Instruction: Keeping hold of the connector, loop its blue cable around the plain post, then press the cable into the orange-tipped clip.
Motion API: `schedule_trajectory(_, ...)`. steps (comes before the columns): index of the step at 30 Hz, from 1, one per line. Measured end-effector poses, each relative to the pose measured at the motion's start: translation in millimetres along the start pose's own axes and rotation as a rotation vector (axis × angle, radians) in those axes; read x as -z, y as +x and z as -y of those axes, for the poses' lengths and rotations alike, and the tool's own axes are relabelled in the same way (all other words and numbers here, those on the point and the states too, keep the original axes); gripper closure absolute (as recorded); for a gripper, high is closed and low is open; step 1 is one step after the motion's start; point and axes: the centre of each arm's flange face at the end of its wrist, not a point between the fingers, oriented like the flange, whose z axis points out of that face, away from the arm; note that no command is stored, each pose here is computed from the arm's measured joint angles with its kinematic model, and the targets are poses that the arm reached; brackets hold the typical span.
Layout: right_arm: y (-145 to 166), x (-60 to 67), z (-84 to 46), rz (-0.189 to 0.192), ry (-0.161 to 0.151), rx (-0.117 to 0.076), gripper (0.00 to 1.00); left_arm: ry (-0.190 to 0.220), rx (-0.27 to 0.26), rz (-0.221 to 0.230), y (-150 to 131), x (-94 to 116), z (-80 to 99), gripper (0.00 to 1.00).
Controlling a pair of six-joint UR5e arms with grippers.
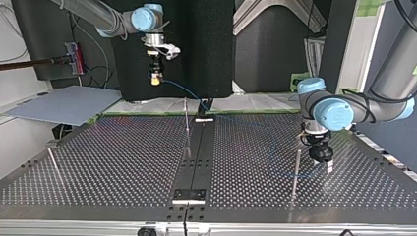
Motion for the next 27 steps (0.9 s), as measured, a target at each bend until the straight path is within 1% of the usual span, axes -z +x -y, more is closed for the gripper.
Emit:
schedule_trajectory(1, 6.4, -2.3, 0.3, -0.018, 0.001, -0.004, 1.0, 0.0, 0.0, 0.0, 0.0, 0.1, -0.1, 0.0)
schedule_trajectory(4, 20.2, -6.9, 1.1, -0.052, 0.003, -0.009, 1.0, -0.001, 0.002, -0.001, 0.1, 0.1, -0.1, 0.0)
schedule_trajectory(7, 24.7, -7.9, 0.8, -0.062, 0.002, -0.005, 1.0, -0.002, 0.004, -0.002, 0.0, 0.0, -0.7, 0.0)
schedule_trajectory(11, 21.3, -3.9, -1.1, -0.056, -0.002, 0.007, 1.0, -0.004, 0.006, -0.003, 0.1, 0.1, -0.9, 0.0)
schedule_trajectory(16, 9.3, 3.4, -4.8, -0.045, -0.006, 0.012, 1.0, -0.004, 0.006, -0.004, 0.1, 0.2, -1.0, 0.0)
schedule_trajectory(20, -3.7, 6.0, -8.7, -0.038, -0.009, 0.011, 1.0, -0.004, 0.005, -0.006, 0.3, 0.4, -1.1, 0.0)
schedule_trajectory(27, -21.9, 8.8, -15.2, -0.03, -0.015, 0.003, 1.0, -0.006, 0.007, -0.011, 0.9, 1.0, -1.4, 0.0)
